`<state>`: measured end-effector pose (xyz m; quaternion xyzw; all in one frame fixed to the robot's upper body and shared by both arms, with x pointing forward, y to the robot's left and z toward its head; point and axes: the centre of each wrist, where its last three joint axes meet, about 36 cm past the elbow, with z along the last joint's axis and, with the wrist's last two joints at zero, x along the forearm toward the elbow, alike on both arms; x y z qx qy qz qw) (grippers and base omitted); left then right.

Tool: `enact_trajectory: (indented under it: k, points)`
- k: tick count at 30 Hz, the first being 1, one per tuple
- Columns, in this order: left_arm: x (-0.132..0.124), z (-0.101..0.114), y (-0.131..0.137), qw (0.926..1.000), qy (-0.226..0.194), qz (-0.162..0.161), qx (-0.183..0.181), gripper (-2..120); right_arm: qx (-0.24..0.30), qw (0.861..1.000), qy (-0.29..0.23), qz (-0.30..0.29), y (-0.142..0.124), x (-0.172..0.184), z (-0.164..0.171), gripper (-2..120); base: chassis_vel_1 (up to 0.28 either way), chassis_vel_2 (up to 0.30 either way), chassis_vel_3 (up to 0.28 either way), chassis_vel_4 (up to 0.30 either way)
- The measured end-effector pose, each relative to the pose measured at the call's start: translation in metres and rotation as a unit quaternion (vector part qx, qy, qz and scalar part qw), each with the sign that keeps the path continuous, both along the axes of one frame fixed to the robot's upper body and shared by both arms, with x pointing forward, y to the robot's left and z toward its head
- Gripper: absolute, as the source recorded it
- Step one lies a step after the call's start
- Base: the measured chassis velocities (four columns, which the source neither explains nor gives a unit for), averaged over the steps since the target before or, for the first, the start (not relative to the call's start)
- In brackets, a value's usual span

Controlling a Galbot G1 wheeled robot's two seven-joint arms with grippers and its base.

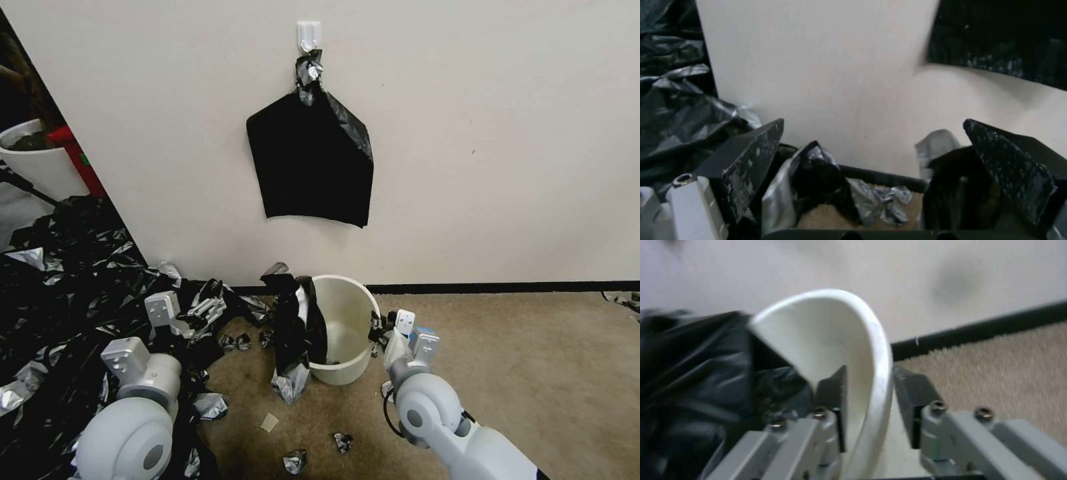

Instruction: Place a trash bag onto the trash bin.

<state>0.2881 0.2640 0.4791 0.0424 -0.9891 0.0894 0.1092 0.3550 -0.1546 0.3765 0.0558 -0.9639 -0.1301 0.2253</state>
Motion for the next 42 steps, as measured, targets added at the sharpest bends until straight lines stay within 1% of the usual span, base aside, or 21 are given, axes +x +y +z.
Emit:
enact_trajectory:
  k: [2,5,7,9,11,13,16,19,20,21,23,24,25,26,28,34,36,37,40,41,42]
  points:
    - [0.0,0.0,0.001,1.0,0.001,0.003,0.0,100,-0.006,1.0,-0.006,0.009,-0.003,-0.001,0.001,33,0.0,0.0,0.0,0.0]
    - [-0.001,-0.003,0.003,0.9999,0.006,0.014,0.001,100,-0.029,0.999,0.004,0.042,-0.013,0.0,0.009,48,0.0,0.0,0.0,0.0]
    - [-0.002,-0.003,0.003,0.9999,0.007,0.016,0.0,100,-0.035,0.998,0.009,0.046,-0.015,0.0,0.01,52,0.0,0.0,0.0,0.0]
    - [-0.004,-0.005,0.002,0.9997,0.011,0.02,-0.002,100,-0.055,0.997,0.023,0.057,-0.021,0.004,0.013,63,0.0,0.0,0.0,0.0]
    - [-0.005,-0.005,0.002,0.9997,0.011,0.022,-0.004,100,-0.064,0.996,0.027,0.06,-0.024,0.007,0.014,67,0.0,0.0,0.0,0.0]
    - [-0.008,-0.003,0.003,0.9996,0.011,0.028,-0.004,100,-0.078,0.995,0.021,0.061,-0.03,0.011,0.019,76,0.0,0.0,0.0,0.0]
    - [-0.01,-0.001,0.005,0.9994,0.008,0.034,-0.001,100,-0.1,0.993,-0.01,0.061,-0.035,0.015,0.028,86,0.0,0.0,0.0,0.0]
    - [-0.01,0.003,0.011,0.9991,0.003,0.043,0.005,100,-0.132,0.985,-0.097,0.058,-0.039,0.018,0.045,97,0.0,0.0,0.0,0.0]
    - [-0.01,0.003,0.011,0.9991,0.003,0.043,0.005,100,-0.132,0.985,-0.097,0.058,-0.039,0.018,0.045,97,0.0,0.0,0.0,0.0]
    - [-0.009,0.004,0.013,0.9989,0.001,0.047,0.007,100,-0.124,0.982,-0.128,0.065,-0.036,0.016,0.053,99,0.0,0.0,0.0,0.0]
    - [-0.005,0.003,0.018,0.9985,-0.005,0.054,0.009,100,-0.071,0.983,-0.14,0.092,-0.025,0.008,0.07,100,0.0,0.0,0.0,0.0]
    - [-0.003,0.001,0.021,0.9984,-0.009,0.055,0.007,100,-0.033,0.986,-0.124,0.11,-0.015,0.001,0.074,100,0.0,0.0,0.0,0.0]
    - [-0.003,0.001,0.021,0.9984,-0.009,0.055,0.007,100,-0.033,0.986,-0.124,0.11,-0.015,0.001,0.074,100,0.0,0.0,0.0,0.0]
    - [0.0,-0.001,0.023,0.9983,-0.016,0.056,0.004,100,0.0,0.987,-0.1,0.127,-0.005,-0.005,0.075,100,0.0,0.0,0.0,0.0]
    - [0.003,-0.003,0.026,0.9981,-0.021,0.057,0.0,100,0.03,0.987,-0.066,0.145,0.013,-0.008,0.066,100,0.0,0.0,0.0,0.0]
    - [0.004,-0.004,0.027,0.998,-0.022,0.059,-0.003,100,0.024,0.992,-0.014,0.122,0.041,0.009,0.036,96,0.0,0.0,0.0,0.0]
    - [0.006,-0.004,0.027,0.9981,-0.022,0.058,-0.002,100,0.023,0.994,0.006,0.108,0.051,0.021,0.026,86,0.0,0.0,0.0,0.0]
    - [0.006,-0.004,0.027,0.9981,-0.022,0.058,-0.002,100,0.023,0.994,0.006,0.108,0.051,0.021,0.026,86,0.0,0.0,0.0,0.0]
    - [0.015,-0.008,0.03,0.9983,-0.02,0.055,0.001,100,0.072,0.991,0.018,0.111,0.057,0.028,0.023,70,0.0,0.0,0.0,0.0]
    - [0.015,-0.008,0.03,0.9983,-0.02,0.055,0.001,100,0.072,0.991,0.018,0.111,0.057,0.028,0.023,70,0.0,0.0,0.0,0.0]
    - [0.019,-0.01,0.03,0.9985,-0.016,0.053,0.003,100,0.085,0.99,0.018,0.112,0.059,0.031,0.023,65,0.0,0.0,0.0,0.0]
